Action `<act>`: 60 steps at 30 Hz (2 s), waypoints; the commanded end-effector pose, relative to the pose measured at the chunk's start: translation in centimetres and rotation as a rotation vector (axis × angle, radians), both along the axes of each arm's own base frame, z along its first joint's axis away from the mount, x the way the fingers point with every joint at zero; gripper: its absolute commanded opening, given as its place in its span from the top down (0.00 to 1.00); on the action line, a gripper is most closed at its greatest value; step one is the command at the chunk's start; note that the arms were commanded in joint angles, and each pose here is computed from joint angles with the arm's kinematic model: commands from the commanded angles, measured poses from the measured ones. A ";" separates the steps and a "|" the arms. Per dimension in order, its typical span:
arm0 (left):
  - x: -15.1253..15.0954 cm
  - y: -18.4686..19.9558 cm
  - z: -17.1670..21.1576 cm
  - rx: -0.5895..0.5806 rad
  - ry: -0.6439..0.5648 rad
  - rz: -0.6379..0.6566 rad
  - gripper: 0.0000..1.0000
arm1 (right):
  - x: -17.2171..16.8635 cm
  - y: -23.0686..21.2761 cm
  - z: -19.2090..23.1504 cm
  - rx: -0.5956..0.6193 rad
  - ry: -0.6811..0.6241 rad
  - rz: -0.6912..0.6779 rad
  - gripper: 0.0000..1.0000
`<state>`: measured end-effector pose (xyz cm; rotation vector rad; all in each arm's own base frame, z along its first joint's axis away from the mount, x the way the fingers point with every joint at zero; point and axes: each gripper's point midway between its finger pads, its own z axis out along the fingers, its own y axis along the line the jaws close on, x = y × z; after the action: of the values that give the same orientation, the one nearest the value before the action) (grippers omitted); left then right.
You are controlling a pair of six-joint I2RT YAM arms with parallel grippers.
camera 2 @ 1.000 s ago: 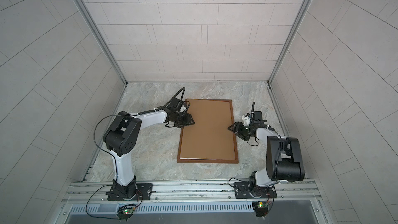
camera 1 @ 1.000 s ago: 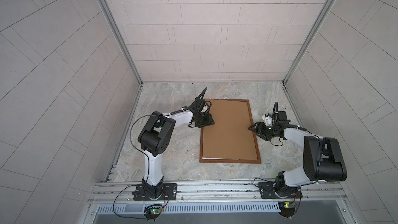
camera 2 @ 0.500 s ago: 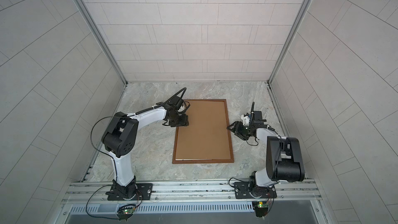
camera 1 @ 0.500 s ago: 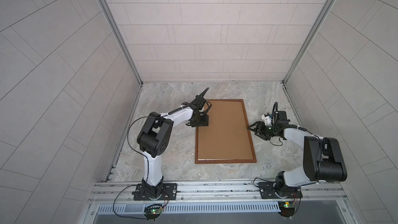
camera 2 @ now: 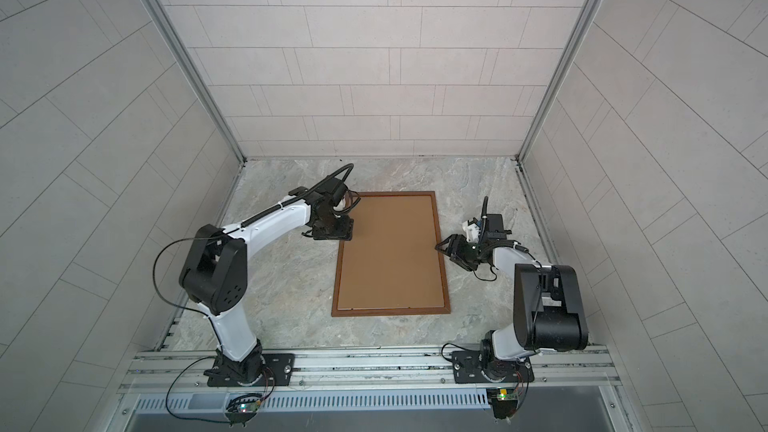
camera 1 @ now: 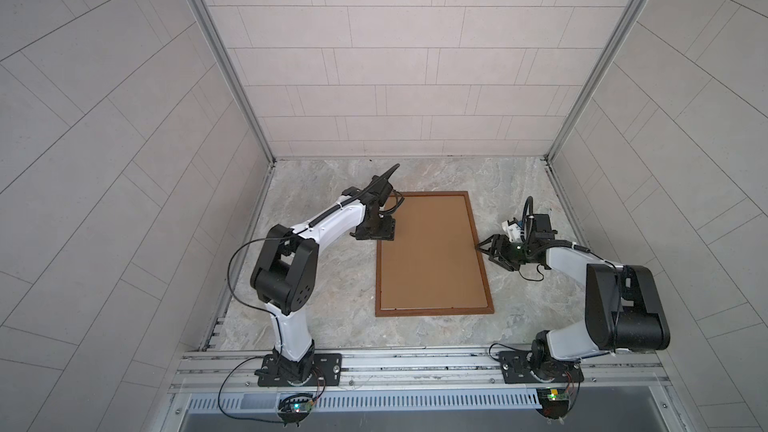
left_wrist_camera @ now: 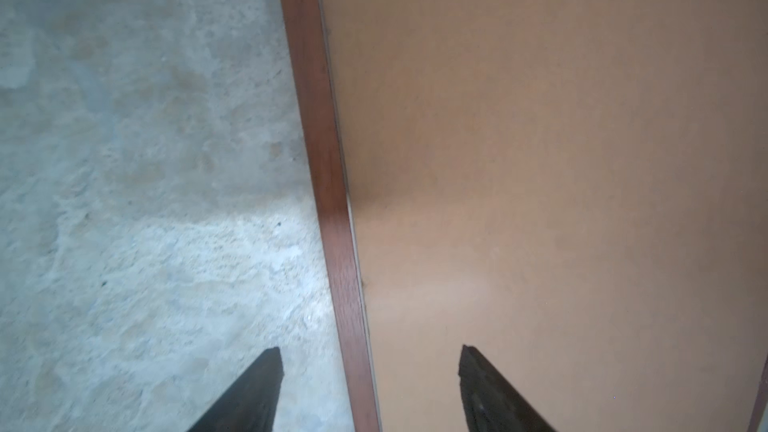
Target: Put the photo into the frame
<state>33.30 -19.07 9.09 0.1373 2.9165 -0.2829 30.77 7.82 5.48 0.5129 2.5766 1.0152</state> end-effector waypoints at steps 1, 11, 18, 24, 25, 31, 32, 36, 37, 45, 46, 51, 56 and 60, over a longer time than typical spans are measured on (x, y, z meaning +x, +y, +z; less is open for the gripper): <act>-4.4 1.3 1.4 -0.034 0.070 -0.003 0.27 | -1.4 1.0 0.3 -0.014 -0.001 0.046 0.34; -15.4 0.7 -1.7 -0.229 0.252 0.131 0.28 | -4.1 2.1 -0.7 -0.051 0.045 0.101 0.33; -18.5 -0.5 -3.3 -0.290 0.290 0.162 0.29 | -4.4 2.8 -1.3 -0.060 0.057 0.109 0.33; -19.3 -1.5 -4.0 -0.315 0.298 0.170 0.29 | -4.4 3.2 -1.6 -0.057 0.060 0.110 0.33; -19.2 -1.7 -4.1 -0.326 0.295 0.177 0.29 | -4.4 3.2 -1.6 -0.056 0.058 0.109 0.33; -18.7 -2.3 -4.3 -0.343 0.288 0.185 0.30 | -4.4 3.3 -1.2 -0.056 0.050 0.111 0.33; -18.6 -2.3 -4.3 -0.340 0.284 0.188 0.30 | -4.4 3.3 -1.3 -0.058 0.053 0.113 0.33; -18.7 -2.1 -5.0 -0.324 0.294 0.197 0.30 | -4.5 3.3 -1.4 -0.054 0.054 0.114 0.34; -18.7 -2.2 -5.0 -0.330 0.296 0.199 0.30 | -4.5 3.3 -1.4 -0.054 0.054 0.114 0.34; -18.5 -2.3 -5.1 -0.331 0.288 0.208 0.30 | -4.4 3.3 -1.3 -0.053 0.050 0.114 0.34; -18.4 -2.3 -5.2 -0.331 0.287 0.210 0.30 | -4.4 3.3 -1.3 -0.052 0.051 0.115 0.34; -17.9 -2.9 -5.0 -0.362 0.271 0.217 0.30 | -4.4 3.3 -1.3 -0.052 0.049 0.114 0.34; -17.3 -3.3 -4.1 -0.396 0.239 0.214 0.30 | -4.4 3.4 -1.3 -0.051 0.050 0.115 0.34; -16.4 -3.9 -3.0 -0.452 0.190 0.214 0.30 | -4.4 3.4 -1.2 -0.049 0.048 0.115 0.34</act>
<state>15.36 -21.76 4.46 -0.3139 3.0384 -0.8452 26.65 10.59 3.82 0.4101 2.7033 0.9502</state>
